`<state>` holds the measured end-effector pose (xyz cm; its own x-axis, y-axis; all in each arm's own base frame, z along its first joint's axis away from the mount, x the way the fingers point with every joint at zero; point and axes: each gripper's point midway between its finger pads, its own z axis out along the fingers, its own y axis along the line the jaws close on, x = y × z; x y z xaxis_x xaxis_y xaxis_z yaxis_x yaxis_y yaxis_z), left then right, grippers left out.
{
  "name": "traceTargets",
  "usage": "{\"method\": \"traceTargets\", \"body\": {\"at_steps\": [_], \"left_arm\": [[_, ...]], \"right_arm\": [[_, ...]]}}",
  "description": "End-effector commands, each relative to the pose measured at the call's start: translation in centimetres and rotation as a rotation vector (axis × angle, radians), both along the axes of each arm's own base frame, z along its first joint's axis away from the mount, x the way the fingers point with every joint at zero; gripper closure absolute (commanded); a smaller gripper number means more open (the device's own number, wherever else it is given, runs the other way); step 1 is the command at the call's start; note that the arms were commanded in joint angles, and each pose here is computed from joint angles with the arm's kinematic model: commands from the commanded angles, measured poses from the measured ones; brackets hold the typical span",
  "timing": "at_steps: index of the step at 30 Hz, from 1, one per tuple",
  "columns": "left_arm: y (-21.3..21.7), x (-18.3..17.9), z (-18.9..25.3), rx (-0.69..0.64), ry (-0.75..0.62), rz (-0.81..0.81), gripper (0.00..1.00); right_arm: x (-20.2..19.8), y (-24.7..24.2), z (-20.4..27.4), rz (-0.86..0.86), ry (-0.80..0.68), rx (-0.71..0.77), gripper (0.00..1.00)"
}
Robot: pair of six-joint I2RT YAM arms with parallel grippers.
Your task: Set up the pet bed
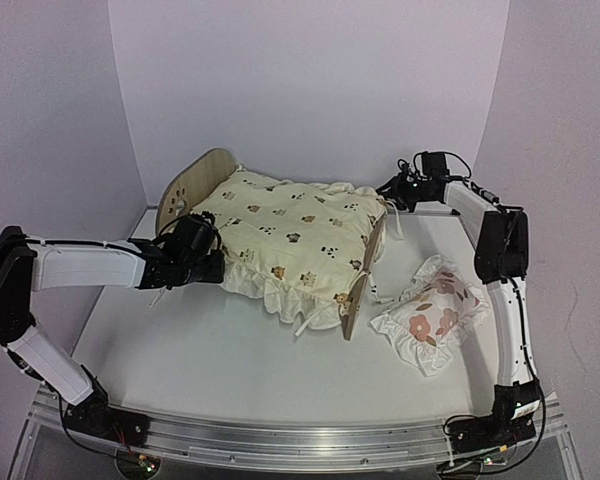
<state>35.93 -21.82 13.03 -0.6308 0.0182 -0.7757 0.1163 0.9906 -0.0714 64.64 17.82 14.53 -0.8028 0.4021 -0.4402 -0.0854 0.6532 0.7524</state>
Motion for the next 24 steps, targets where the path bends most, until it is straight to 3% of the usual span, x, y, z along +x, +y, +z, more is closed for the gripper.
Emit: {"method": "traceTargets", "body": {"at_steps": [1,10,17,24], "left_arm": [[-0.2,2.7,-0.5,-0.025,-0.013,-0.003,0.63],[1.4,5.4,-1.0,-0.031,-0.025,0.02,0.64],[4.3,7.3,-1.1,-0.019,-0.025,0.064,0.64],[6.2,6.5,-1.0,0.001,-0.024,0.113,0.64]], "right_arm": [[-1.0,3.0,2.7,0.169,-0.05,0.148,0.7],[-6.1,4.5,1.9,0.324,0.112,0.314,0.72],[-12.0,5.1,-0.1,0.377,0.204,0.306,0.72],[-17.9,7.3,-0.6,0.438,0.246,0.27,0.7]]}}
